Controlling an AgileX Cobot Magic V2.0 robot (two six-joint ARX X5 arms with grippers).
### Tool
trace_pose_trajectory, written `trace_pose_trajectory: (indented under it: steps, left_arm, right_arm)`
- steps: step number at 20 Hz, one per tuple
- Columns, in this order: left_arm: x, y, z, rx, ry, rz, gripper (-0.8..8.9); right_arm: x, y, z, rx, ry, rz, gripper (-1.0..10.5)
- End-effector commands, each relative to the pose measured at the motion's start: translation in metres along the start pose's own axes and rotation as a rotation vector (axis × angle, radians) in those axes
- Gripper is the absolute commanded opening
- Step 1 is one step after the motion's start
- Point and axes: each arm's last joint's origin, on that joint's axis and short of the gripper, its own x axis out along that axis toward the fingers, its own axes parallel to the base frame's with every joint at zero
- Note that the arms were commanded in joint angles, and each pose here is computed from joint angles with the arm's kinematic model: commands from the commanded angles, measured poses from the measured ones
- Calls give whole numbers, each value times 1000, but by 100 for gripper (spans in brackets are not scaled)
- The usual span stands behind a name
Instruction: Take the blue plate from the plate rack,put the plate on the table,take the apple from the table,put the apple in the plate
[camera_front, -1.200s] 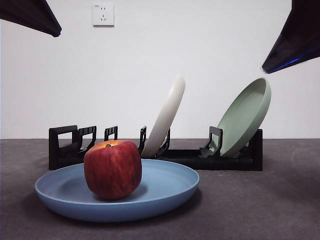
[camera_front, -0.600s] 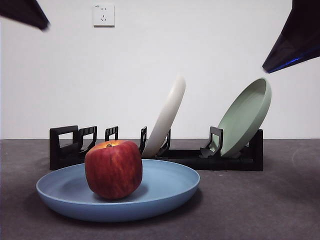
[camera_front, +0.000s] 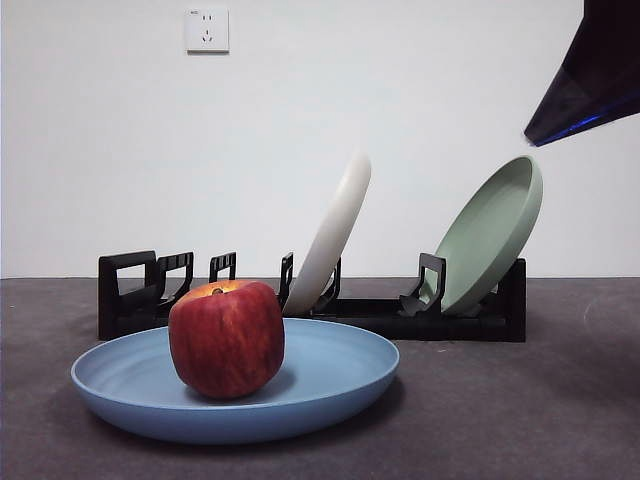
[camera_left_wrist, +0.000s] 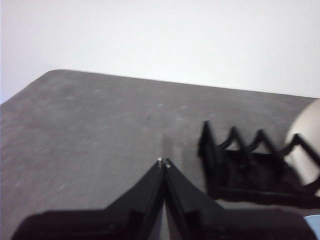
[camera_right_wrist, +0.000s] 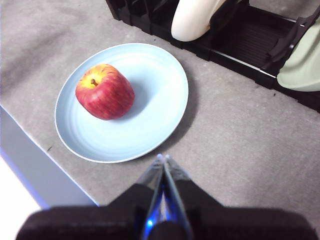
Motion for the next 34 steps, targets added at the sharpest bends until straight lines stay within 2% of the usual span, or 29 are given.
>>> trace_pose_trajectory:
  steps: [1,8,15,17,31,33,34]
  left_arm:
    - [2,6,-16,8,-17,34,-2]
    - [11,13,-46,34,19,81,-2]
    - [14,10,-57,60,75,-80,-2]
    - [14,9,-57,16,80,-119,-2]
    - [14,9,-57,12,82,-125,-2]
    - [14,9,-57,12,82,-125,-2]
    - [14,9,-57,12,82,-125,-2]
  right_arm:
    - [0,0,0,4,-5,0,1]
    - [0,0,0,4,-5,0,1]
    - [0,0,0,4,-5,0,1]
    - [0,0,0,4,-5,0,1]
    - [0,0,-1,5,3,-5,1]
    - [-3,0,-2,-14,-3,-36,0]
    - [-6,-3,-1,-53,-17,-103,1]
